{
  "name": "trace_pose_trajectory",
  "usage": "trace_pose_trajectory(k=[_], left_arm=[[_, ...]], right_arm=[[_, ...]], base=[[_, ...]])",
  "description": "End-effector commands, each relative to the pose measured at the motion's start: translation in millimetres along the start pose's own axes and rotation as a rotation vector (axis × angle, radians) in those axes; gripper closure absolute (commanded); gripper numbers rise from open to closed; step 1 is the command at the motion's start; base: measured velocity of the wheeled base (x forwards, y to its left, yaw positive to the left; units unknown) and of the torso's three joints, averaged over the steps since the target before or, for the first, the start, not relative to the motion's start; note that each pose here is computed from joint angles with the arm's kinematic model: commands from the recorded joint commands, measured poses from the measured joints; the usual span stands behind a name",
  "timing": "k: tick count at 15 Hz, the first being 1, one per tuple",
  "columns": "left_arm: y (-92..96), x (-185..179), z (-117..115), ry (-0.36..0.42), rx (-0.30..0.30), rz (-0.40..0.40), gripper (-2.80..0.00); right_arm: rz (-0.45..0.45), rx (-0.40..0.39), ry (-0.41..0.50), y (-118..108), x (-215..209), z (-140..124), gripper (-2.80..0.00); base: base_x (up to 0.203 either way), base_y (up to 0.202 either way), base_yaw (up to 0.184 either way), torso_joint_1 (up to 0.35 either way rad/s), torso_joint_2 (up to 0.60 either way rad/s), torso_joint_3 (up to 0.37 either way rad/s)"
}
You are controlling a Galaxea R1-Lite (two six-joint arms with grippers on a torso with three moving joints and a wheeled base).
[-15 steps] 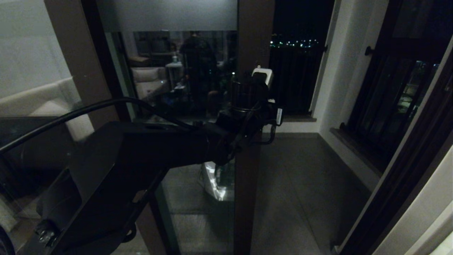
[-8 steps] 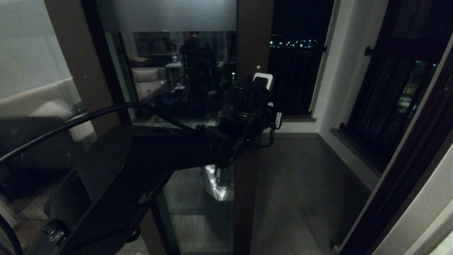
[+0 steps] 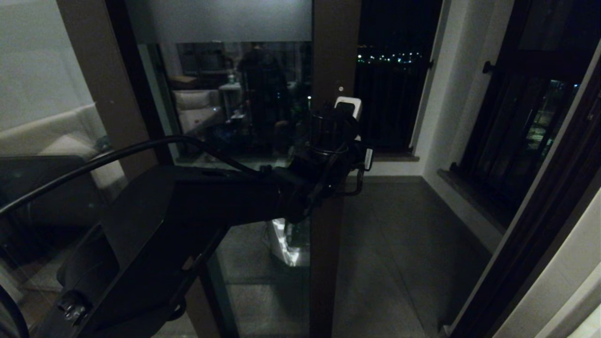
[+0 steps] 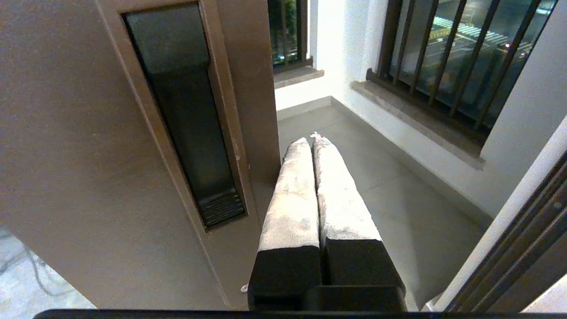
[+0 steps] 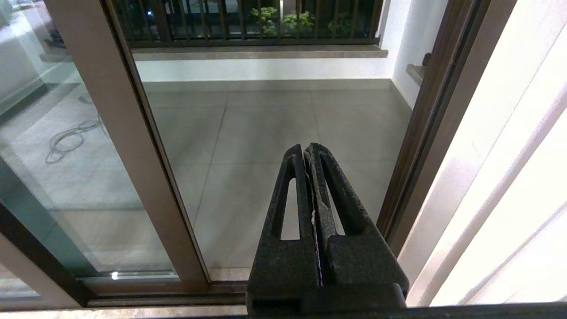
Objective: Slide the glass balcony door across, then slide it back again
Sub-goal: Open the slid door
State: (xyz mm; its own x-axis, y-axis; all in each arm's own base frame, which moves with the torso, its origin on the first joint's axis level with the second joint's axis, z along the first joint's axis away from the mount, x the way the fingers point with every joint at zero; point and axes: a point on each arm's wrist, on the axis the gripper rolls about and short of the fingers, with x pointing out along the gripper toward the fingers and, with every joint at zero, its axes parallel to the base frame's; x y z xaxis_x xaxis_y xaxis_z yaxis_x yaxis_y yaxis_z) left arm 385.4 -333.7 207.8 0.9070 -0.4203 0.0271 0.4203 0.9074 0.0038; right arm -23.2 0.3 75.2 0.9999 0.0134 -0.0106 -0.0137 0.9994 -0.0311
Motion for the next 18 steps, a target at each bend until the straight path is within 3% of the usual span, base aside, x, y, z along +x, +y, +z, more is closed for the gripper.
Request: trace_pose_trajectory(k=[1,18], left_arm=[[4.1,-0.9,5.1,-0.012,-0.003,0.017,0.00],[32.9,-6.5,29.3,-0.047,-0.001,0.097,0.00]], right_arm=[[0.000,-0.001,0.000,0.0,0.0,0.0,0.00],[0.000,-0.001,0.000,0.0,0.0,0.0,0.00]], base=[[0.000,0.000,0.000,0.000,0.00,0.000],[0.000,0.000,0.000,0.000,0.00,0.000]])
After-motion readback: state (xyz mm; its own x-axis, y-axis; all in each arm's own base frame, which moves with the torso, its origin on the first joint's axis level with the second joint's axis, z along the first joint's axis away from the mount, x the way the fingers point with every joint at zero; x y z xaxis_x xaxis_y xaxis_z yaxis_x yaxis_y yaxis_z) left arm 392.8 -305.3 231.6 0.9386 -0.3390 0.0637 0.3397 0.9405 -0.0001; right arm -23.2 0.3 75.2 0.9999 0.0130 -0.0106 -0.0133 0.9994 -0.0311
